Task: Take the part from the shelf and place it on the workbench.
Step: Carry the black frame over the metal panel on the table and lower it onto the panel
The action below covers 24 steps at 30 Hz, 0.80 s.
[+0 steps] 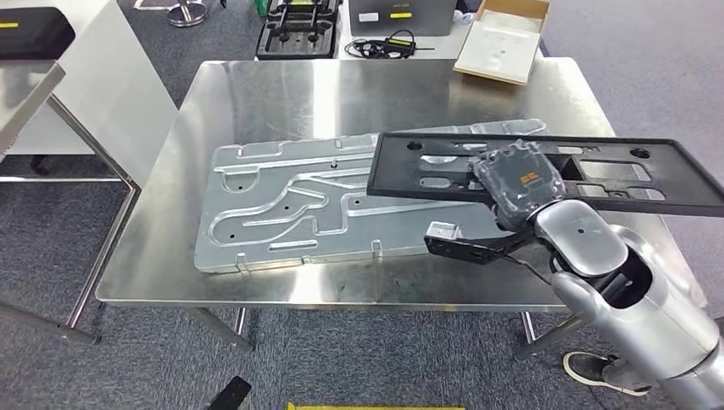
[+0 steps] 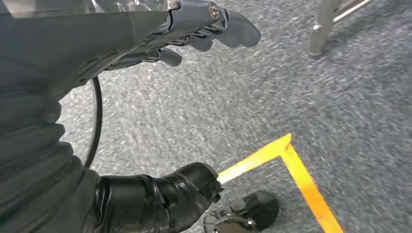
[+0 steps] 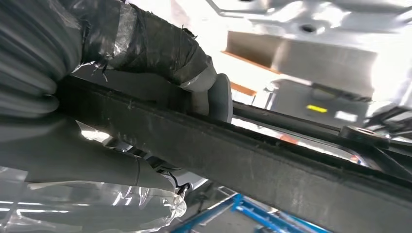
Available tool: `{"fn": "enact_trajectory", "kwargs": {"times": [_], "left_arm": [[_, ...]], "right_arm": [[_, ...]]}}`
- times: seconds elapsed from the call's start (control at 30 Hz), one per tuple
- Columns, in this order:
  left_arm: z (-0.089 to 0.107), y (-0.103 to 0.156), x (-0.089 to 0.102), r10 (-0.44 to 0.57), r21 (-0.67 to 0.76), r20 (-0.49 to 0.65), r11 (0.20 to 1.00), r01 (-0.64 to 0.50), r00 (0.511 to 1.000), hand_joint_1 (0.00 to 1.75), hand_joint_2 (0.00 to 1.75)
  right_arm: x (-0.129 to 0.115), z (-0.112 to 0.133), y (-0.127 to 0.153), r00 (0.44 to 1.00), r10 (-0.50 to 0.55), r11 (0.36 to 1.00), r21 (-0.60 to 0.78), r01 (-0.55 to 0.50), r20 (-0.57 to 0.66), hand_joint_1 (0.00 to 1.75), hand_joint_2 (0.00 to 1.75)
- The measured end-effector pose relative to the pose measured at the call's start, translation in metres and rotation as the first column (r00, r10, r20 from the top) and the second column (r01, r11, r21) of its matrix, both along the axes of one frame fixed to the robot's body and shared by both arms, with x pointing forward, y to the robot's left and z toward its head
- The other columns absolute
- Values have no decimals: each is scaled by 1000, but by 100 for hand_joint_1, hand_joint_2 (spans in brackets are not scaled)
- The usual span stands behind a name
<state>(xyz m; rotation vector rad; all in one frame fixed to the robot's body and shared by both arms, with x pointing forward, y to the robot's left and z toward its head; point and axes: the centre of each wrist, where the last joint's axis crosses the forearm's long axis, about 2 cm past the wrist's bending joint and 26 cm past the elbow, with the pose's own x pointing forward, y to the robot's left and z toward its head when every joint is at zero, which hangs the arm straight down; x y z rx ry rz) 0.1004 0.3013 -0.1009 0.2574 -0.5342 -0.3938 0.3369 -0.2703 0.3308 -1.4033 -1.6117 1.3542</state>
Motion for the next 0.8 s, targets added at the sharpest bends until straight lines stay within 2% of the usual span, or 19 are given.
{"fn": "enact_trajectory", "kwargs": {"times": [0.3,0.8], "left_arm": [[1,-8,6,1,-22,15,1000,-1,1000,0,175],[2,-16,8,-19,-79,40,997,22,999,0,175]], "right_arm": [[7,-13,33,997,72,996,-54,-74,-42,175,175],[15,-29,63,990,115,976,-175,-129,-87,175,175]]}}
